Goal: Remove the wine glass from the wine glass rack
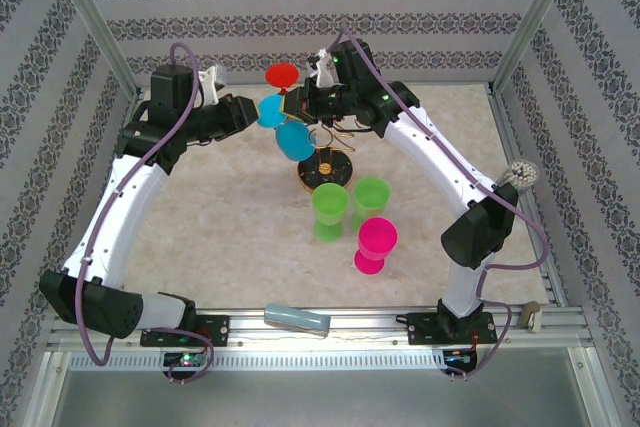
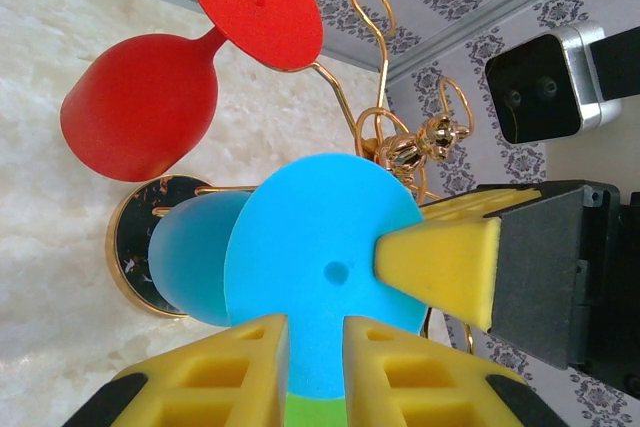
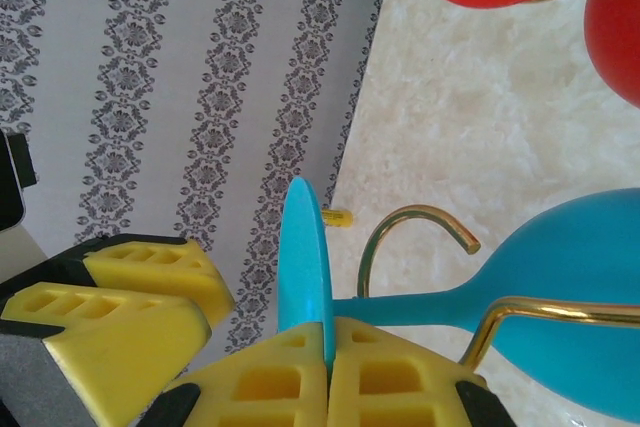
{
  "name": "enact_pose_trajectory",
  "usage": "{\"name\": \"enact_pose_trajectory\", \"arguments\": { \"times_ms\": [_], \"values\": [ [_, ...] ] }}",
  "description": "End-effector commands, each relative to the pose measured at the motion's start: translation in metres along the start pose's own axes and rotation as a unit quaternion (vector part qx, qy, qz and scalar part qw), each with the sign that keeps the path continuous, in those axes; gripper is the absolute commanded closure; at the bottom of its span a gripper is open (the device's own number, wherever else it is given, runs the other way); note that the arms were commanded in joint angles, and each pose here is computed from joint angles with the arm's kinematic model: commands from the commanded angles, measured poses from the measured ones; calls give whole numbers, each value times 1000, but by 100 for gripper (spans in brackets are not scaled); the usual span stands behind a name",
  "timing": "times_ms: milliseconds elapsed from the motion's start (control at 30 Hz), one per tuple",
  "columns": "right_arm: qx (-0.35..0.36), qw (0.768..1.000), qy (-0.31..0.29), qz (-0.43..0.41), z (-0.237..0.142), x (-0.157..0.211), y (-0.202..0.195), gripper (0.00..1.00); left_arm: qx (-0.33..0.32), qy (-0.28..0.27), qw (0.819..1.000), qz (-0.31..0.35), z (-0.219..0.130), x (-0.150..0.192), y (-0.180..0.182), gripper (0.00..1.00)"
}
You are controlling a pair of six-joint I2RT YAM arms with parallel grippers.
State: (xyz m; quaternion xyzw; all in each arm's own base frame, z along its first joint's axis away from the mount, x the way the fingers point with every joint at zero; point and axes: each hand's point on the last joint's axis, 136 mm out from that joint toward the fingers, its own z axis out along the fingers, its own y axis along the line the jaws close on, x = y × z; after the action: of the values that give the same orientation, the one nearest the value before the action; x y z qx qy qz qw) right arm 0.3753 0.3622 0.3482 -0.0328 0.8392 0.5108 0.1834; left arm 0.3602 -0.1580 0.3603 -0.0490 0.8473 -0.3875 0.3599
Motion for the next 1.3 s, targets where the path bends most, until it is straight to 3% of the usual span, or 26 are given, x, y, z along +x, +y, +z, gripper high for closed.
{"name": "enact_pose_trajectory", "arguments": {
  "times_ms": [0,667,1267],
  "values": [
    [-26,999,-29,-19,-8,-16,13,100,21,-30,999,22,-14,-10,-21,77],
    [-18,998,-58,-3,-18,-31,4,100,14,-49,998,23,-24,-13,-21,75],
    [-72,994,-72,33,-24,-41,15,100,13,-55,998,25,-26,-15,-22,75]
  ]
}}
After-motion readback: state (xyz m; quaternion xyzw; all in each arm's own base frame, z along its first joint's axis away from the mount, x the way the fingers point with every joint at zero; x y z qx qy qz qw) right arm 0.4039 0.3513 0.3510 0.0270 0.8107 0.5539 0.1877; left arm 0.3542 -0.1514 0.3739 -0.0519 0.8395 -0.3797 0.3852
